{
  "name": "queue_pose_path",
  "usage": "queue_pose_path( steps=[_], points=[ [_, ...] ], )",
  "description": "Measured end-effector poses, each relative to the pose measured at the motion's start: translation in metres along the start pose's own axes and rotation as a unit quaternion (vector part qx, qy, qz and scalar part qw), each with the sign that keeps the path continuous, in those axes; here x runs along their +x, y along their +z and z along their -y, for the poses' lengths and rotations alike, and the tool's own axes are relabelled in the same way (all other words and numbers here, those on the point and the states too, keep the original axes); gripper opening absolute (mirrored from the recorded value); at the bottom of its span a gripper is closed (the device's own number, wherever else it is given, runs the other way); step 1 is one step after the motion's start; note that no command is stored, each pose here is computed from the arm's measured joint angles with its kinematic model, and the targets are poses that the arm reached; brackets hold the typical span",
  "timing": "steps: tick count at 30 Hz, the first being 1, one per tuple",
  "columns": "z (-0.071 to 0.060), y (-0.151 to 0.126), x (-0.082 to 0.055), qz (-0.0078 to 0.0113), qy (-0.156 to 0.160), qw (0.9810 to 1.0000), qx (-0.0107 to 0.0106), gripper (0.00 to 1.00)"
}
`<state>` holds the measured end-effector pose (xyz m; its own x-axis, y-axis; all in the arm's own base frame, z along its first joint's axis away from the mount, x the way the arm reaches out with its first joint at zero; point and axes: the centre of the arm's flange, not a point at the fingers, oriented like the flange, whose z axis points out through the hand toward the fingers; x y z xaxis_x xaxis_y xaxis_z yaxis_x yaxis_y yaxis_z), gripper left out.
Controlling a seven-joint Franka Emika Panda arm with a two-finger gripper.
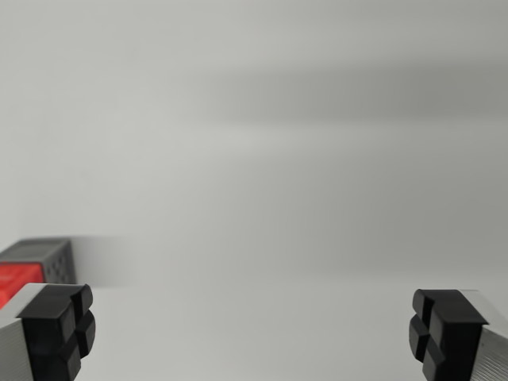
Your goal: Destack cube
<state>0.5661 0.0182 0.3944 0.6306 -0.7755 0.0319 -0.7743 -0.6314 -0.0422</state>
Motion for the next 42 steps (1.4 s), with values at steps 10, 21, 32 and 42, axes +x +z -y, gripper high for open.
queue_pose_path(
  steps=[10,21,32,42],
  points=[
    [0.006,0.016,-0.027,0.0024,-0.002,1.0000,-0.0026,1.00],
    [0.014,0.033,-0.059,0.0048,-0.004,1.0000,-0.0057,1.00],
    [0.021,0.051,-0.094,0.0071,-0.005,0.9999,-0.0081,1.00],
    [0.030,0.071,-0.130,0.0099,-0.008,0.9999,-0.0114,1.00]
  ],
)
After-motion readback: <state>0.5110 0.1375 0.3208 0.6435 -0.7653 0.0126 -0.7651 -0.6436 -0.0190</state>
